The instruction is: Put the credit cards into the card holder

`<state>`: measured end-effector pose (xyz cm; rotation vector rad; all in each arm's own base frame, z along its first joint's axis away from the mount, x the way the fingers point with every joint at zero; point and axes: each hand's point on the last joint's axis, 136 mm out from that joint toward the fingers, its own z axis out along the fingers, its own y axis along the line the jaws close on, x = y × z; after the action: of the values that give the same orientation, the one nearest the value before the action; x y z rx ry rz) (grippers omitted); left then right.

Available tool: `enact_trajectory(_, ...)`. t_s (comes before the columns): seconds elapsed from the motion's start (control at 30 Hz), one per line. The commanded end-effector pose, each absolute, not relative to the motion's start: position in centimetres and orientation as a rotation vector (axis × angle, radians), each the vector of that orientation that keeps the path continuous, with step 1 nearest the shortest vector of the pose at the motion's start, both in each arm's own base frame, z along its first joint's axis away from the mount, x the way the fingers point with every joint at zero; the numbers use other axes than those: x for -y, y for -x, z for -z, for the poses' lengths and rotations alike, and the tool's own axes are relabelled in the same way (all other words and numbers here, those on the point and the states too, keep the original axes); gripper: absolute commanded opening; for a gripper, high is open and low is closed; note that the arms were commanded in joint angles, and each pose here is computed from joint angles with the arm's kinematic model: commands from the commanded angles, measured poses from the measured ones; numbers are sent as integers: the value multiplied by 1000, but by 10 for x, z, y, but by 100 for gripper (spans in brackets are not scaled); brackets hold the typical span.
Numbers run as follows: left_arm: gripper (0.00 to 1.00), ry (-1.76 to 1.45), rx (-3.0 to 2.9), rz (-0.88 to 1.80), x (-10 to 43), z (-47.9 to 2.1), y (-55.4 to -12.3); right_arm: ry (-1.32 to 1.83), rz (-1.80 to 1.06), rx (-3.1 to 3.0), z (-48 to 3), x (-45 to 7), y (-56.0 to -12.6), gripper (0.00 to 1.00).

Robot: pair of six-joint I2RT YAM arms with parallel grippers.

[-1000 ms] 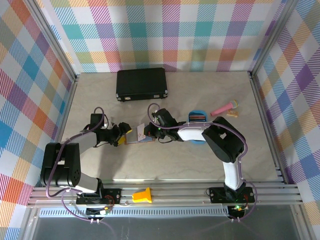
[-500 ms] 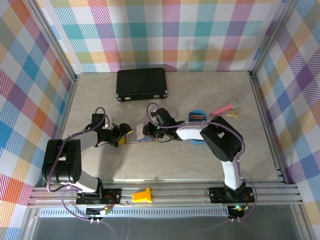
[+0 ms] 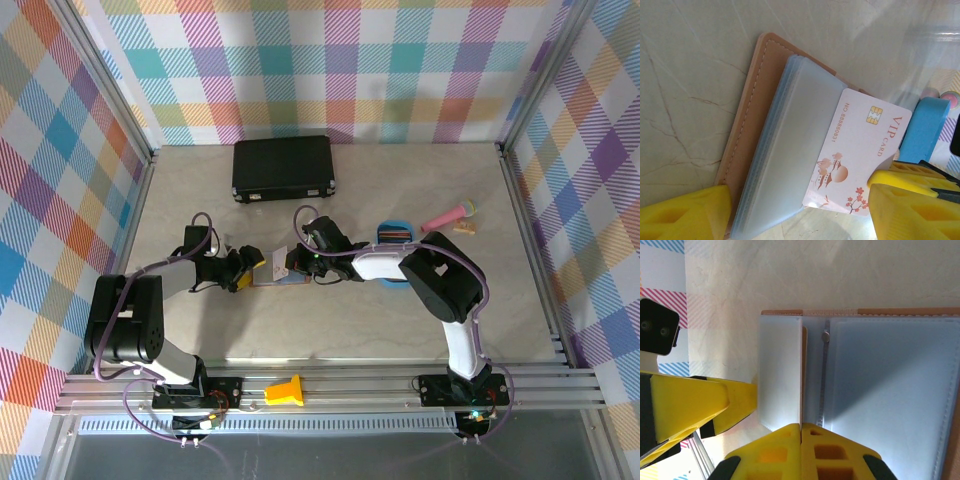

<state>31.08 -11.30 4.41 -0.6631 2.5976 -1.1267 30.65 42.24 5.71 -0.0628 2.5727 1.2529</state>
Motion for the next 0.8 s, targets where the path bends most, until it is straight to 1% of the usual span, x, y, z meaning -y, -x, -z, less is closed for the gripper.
enact_trajectory(0.0,73,650,-2619,1100,113,-40,-311,-9,-1241,-2575,-51,-418,-310,0)
enact_trajectory(0.27,73,656,-2624,1104,114,-37,-310,-103,-1162,-2539,-55,-402,-312,0)
enact_trajectory(0.77,73,656,-2629,1112,115,-35,-308,-43,-1297,-2554,-54,-426,-304,0)
